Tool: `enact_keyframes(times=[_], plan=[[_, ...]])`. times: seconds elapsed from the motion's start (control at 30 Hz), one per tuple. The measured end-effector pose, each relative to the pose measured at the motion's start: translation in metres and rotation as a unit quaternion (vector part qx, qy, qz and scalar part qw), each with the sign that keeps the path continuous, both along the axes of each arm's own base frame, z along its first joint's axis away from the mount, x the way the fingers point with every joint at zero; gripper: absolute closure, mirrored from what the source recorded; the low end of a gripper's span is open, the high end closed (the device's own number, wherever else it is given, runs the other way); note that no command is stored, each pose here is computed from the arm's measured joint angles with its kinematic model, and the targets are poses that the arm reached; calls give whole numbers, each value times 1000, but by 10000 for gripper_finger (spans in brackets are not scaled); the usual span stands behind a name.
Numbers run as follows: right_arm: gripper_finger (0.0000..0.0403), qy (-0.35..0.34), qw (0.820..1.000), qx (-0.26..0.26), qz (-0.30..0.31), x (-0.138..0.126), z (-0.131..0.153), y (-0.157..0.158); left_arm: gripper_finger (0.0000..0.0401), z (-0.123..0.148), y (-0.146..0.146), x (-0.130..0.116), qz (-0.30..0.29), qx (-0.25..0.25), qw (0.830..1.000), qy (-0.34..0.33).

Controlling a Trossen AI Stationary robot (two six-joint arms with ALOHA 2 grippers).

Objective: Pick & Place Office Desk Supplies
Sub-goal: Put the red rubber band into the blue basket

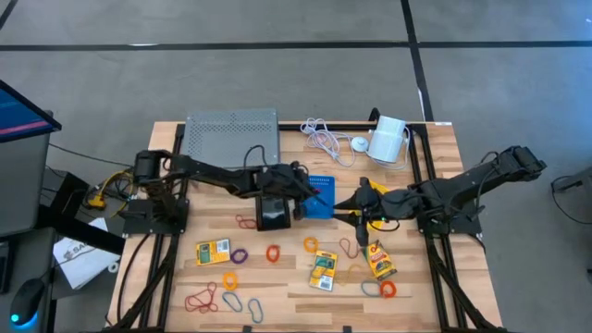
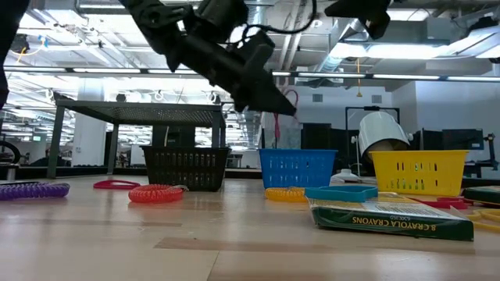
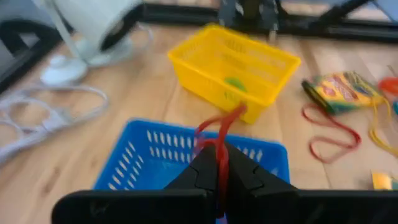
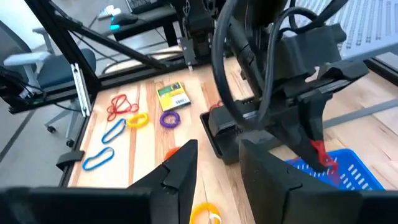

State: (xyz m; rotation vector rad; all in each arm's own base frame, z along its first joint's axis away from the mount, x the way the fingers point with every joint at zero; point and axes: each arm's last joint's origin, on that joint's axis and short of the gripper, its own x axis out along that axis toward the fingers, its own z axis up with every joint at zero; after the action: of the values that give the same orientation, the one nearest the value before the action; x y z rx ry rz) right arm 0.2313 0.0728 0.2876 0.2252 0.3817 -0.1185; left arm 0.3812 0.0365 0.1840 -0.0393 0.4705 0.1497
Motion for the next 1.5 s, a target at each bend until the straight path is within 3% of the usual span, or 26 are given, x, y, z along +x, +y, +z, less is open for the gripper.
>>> enact_keyframes(times=[0.27, 0.5, 0.63, 0.93, 1.07, 1.3, 1.5], plan=[[288, 15, 1000, -2, -1, -1, -3, 0, 401, -20, 4, 9, 0, 3, 998, 62], [288, 18, 1000, 3, -4, -2, -3, 0, 394, -20, 4, 9, 8, -11, 998, 63], [288, 32, 999, 14, -11, -3, -6, -1, 362, -15, 4, 8, 7, -12, 998, 59], [288, 50, 998, 24, -9, -6, -10, 3, 232, -9, 3, 6, 5, -32, 998, 51], [288, 49, 999, 24, -2, -7, -9, 7, 192, -9, 3, 6, 7, -35, 998, 51], [288, 48, 998, 34, 3, -9, -9, 11, 175, -1, 3, 5, 7, -34, 999, 36], [288, 80, 996, 32, 18, -16, -15, 19, 174, 36, -3, -10, -10, -43, 999, 15]])
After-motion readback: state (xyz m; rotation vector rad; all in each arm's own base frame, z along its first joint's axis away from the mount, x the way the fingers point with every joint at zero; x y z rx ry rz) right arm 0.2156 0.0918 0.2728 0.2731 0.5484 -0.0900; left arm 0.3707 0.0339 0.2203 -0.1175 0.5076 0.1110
